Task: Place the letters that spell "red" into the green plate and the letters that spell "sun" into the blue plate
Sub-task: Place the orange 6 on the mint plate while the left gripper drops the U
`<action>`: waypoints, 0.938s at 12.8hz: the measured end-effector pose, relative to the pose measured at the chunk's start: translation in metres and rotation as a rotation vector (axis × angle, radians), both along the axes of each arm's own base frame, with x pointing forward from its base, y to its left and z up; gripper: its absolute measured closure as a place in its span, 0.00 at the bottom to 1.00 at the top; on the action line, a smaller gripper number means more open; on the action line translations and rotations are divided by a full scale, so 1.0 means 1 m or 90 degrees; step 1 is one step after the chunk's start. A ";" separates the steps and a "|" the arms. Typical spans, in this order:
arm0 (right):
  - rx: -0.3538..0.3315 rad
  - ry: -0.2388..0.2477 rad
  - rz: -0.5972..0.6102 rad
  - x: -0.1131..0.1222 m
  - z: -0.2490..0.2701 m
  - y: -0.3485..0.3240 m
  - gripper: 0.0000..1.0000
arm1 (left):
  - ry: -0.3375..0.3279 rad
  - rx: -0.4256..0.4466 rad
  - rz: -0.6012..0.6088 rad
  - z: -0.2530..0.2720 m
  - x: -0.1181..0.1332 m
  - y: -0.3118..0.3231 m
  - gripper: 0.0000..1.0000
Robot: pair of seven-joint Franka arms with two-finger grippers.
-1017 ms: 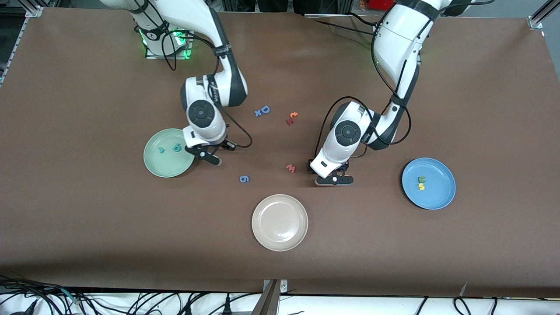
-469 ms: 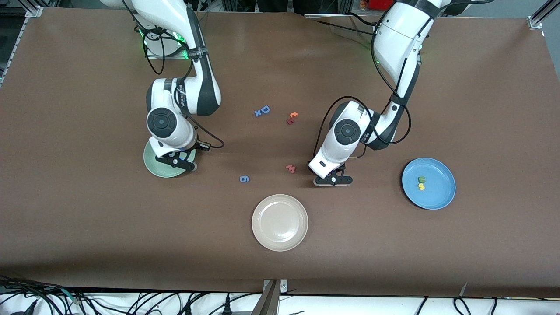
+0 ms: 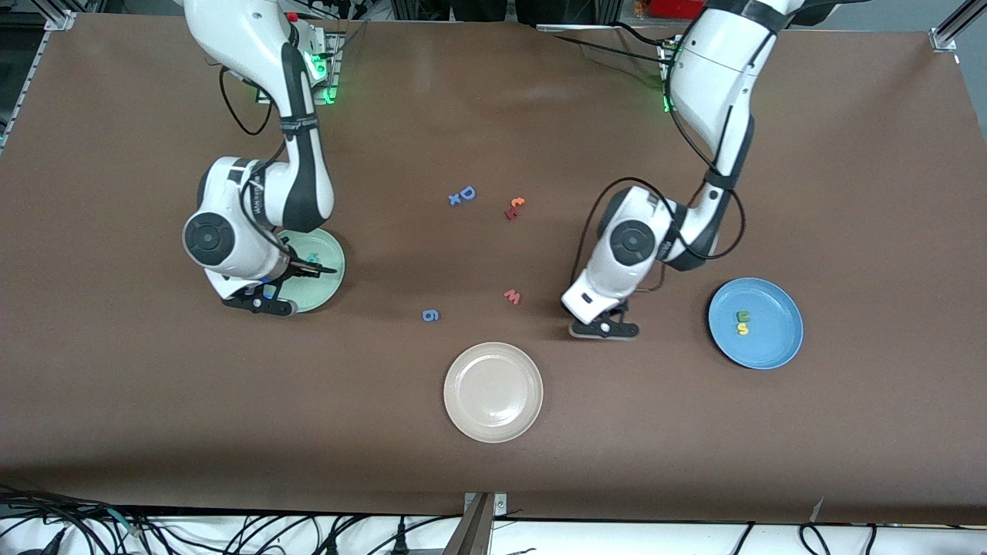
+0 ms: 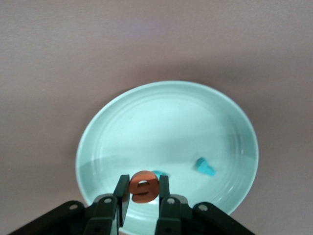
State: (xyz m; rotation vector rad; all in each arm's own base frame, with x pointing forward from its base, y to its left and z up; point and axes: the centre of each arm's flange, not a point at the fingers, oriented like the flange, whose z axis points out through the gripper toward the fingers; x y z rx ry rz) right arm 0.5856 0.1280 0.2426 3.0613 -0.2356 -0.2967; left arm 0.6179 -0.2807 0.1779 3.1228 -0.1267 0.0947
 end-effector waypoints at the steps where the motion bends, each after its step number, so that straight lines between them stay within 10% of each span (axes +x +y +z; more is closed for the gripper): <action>1: 0.010 0.004 0.001 0.001 -0.007 -0.008 0.73 | 0.002 0.021 -0.030 0.004 0.013 0.031 0.74; 10: 0.022 0.017 0.003 0.001 -0.043 -0.027 0.70 | 0.026 0.079 -0.263 0.044 0.058 0.259 0.74; 12: 0.023 0.016 0.003 0.001 -0.042 -0.026 0.48 | 0.038 0.076 -0.267 0.038 0.053 0.283 0.74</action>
